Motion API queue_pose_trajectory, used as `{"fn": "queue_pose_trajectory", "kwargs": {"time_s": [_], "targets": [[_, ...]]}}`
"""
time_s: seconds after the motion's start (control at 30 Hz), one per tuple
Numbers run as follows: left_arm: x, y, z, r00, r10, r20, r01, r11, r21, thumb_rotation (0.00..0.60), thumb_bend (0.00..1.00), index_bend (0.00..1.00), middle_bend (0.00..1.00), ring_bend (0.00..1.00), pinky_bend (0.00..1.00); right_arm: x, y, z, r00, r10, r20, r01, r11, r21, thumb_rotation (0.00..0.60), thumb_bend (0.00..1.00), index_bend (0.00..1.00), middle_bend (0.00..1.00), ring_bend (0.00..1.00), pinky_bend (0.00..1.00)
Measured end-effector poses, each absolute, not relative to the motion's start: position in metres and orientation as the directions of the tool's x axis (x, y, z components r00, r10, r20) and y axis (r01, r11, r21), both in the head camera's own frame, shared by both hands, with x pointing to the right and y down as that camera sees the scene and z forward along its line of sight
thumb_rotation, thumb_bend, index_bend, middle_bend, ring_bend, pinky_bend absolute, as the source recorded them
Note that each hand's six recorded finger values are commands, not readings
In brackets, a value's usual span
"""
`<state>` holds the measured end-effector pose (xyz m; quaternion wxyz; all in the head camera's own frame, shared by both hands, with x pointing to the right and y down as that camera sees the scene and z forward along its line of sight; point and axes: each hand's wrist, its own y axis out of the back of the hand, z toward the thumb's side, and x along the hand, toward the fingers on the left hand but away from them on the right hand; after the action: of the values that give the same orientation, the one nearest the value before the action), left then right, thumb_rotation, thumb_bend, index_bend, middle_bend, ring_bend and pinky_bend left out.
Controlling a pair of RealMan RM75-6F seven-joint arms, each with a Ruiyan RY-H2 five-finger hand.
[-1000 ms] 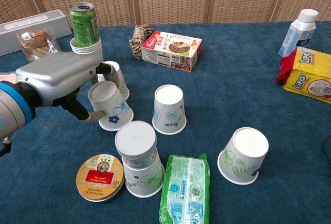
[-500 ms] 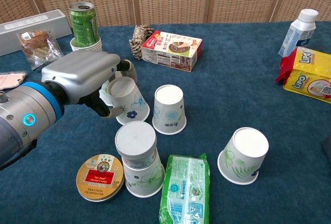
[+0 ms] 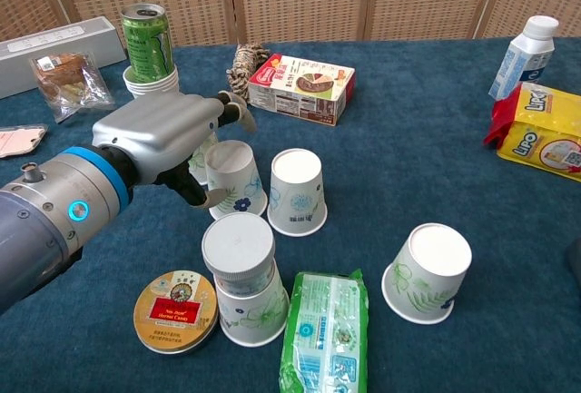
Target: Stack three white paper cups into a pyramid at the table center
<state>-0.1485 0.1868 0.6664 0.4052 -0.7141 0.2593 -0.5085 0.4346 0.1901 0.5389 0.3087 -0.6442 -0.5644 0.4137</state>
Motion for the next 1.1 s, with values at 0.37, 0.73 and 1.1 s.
{"fn": "queue_pose_trajectory", "kwargs": {"time_s": [0.37, 0.73, 1.1], "targets": [[-0.167, 0.185, 0.649, 0.378, -0.781, 0.498, 0.017, -0.532, -0.847, 0.600, 0.33, 0.03, 0.00, 0.00, 0.32, 0.434, 0.191, 0.538, 0.023, 0.983, -0.184, 0.473, -0.172, -0.864, 0.600, 0.13, 0.08, 0.17, 0.13, 0.00], [-0.208, 0.170, 0.630, 0.376, -0.772, 0.512, 0.077, -0.524, -0.848, 0.600, 0.32, 0.03, 0.00, 0.00, 0.26, 0.429, 0.192, 0.539, 0.031, 0.982, -0.185, 0.463, -0.178, -0.868, 0.600, 0.13, 0.08, 0.17, 0.13, 0.00], [-0.227, 0.146, 0.640, 0.319, -0.767, 0.556, 0.164, -0.533, -0.830, 0.600, 0.32, 0.03, 0.00, 0.00, 0.19, 0.430, 0.192, 0.538, 0.028, 0.983, -0.184, 0.468, -0.175, -0.866, 0.600, 0.13, 0.08, 0.17, 0.13, 0.00]]}}
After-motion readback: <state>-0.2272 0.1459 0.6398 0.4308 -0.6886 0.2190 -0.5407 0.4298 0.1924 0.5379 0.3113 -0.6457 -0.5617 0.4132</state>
